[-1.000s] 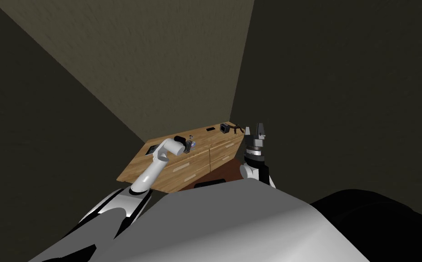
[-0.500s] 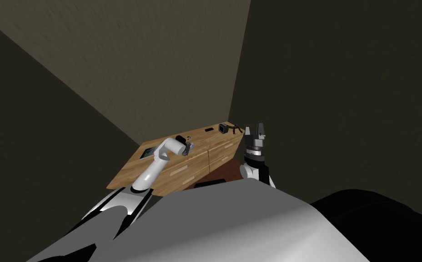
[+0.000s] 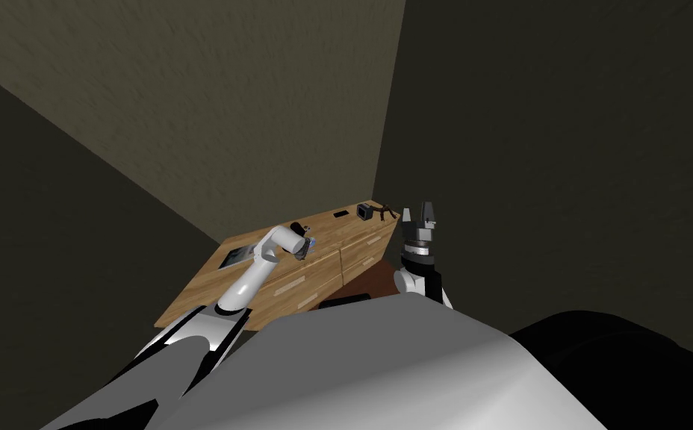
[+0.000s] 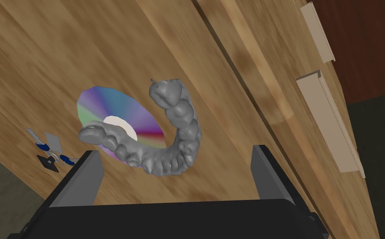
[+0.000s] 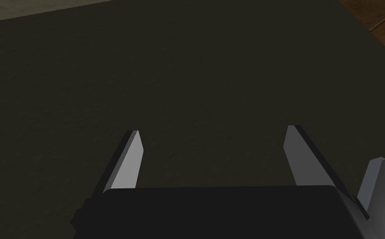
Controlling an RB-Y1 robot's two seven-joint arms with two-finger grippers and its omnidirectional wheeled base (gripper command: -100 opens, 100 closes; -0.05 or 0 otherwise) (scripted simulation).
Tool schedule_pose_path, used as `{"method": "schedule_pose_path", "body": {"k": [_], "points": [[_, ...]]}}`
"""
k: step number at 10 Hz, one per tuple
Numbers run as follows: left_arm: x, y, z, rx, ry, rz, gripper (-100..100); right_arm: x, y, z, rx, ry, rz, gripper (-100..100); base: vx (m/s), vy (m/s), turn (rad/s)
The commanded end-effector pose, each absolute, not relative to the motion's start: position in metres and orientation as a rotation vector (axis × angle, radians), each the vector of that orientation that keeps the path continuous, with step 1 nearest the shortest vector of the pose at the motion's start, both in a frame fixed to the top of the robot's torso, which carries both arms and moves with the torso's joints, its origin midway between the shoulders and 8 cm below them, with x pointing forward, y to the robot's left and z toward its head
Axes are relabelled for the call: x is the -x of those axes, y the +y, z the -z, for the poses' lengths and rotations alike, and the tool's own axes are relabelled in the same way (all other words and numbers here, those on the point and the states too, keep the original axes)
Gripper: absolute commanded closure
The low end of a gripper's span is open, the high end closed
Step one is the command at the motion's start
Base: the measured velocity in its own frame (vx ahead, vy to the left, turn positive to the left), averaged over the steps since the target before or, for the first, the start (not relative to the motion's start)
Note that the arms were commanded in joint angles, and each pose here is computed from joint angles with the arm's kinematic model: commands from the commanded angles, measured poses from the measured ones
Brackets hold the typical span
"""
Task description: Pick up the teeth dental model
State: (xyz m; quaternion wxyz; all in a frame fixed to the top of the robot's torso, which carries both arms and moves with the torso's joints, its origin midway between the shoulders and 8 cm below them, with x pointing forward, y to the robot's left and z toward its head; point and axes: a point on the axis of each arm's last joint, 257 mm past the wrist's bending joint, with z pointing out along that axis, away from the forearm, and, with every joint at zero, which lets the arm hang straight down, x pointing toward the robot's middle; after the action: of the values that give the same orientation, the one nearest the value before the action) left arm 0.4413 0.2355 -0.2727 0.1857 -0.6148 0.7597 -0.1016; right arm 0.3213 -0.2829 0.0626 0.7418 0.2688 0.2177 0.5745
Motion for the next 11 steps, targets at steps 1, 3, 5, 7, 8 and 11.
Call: {"method": "schedule_pose_path", "body": {"k": [1,3,5,7,8,11], "points": [[-0.434,0.242,0.28,1.762,2.146,0.223,-100,-0.321,-0.283,-0.063,-0.589,0.477,-1.259,0,0.055,0.005,-0.078],[-0.43,0.244,0.283,1.769,2.15,0.208,-100,-0.321,-0.283,-0.063,-0.589,0.477,-1.259,0,0.045,0.011,-0.043],[-0.432,0.248,0.293,1.777,2.146,0.201,-100,-0.321,-0.283,-0.063,-0.589,0.477,-1.259,0,0.0,0.0,-0.012],[-0.435,0.251,0.302,1.78,2.142,0.201,-100,-0.321,-0.283,-0.063,-0.589,0.477,-1.259,0,-0.004,0.0,-0.029],[-0.437,0.252,0.306,1.781,2.14,0.201,-100,-0.321,-0.283,-0.063,-0.589,0.477,-1.259,0,-0.004,0.0,-0.021],[-0.435,0.252,0.304,1.781,2.141,0.201,100,-0.321,-0.283,-0.063,-0.589,0.477,-1.259,0,0.0,0.0,0.0]]}}
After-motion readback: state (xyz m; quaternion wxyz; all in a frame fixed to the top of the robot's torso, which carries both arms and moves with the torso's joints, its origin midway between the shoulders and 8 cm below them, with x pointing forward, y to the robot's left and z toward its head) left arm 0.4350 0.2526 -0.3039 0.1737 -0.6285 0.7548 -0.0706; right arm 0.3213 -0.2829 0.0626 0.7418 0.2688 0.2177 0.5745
